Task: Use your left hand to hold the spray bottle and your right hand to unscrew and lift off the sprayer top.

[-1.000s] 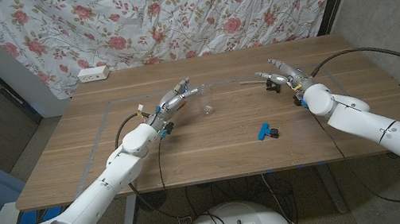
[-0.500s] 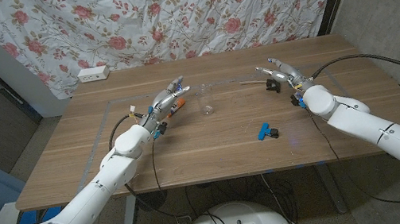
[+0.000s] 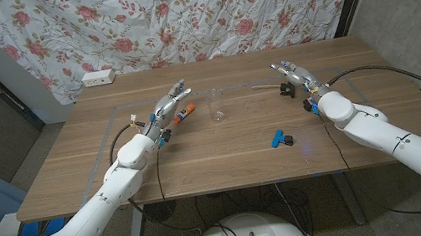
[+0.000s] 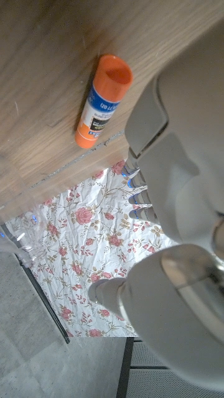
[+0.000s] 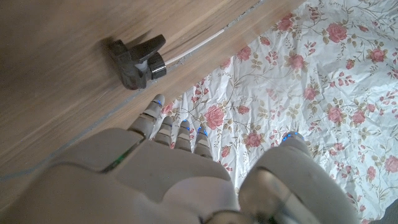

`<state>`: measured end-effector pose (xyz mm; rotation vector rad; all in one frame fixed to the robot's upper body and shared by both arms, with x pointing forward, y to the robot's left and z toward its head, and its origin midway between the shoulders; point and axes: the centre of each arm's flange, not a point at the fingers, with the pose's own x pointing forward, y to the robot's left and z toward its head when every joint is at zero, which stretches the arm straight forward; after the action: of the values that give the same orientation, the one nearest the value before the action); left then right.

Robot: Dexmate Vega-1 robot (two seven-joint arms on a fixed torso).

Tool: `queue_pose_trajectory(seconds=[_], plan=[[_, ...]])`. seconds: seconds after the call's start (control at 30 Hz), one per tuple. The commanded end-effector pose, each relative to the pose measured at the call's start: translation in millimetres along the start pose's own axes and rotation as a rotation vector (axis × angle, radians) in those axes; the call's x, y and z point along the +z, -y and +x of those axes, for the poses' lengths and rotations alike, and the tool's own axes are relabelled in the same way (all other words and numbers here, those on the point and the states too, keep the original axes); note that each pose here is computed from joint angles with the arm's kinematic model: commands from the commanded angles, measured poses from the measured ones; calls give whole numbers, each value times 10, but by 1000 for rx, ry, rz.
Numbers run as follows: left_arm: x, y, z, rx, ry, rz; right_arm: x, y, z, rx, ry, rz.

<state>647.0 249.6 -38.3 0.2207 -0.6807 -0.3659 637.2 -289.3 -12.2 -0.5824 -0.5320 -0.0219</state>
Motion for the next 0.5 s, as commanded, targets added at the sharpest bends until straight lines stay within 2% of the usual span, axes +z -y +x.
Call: queue_pose_trajectory(seconds=[0.03,0.13,0.5], plan=[[-106,-69,-127,40,8,-39,-36,-47,10,-13,41,161],[-126,-113,-166,43,8,-44,-23,-77,16,-22,52,196],[-160,-240,-264,135,37,-85,-29,-159,84,-25,75,316]])
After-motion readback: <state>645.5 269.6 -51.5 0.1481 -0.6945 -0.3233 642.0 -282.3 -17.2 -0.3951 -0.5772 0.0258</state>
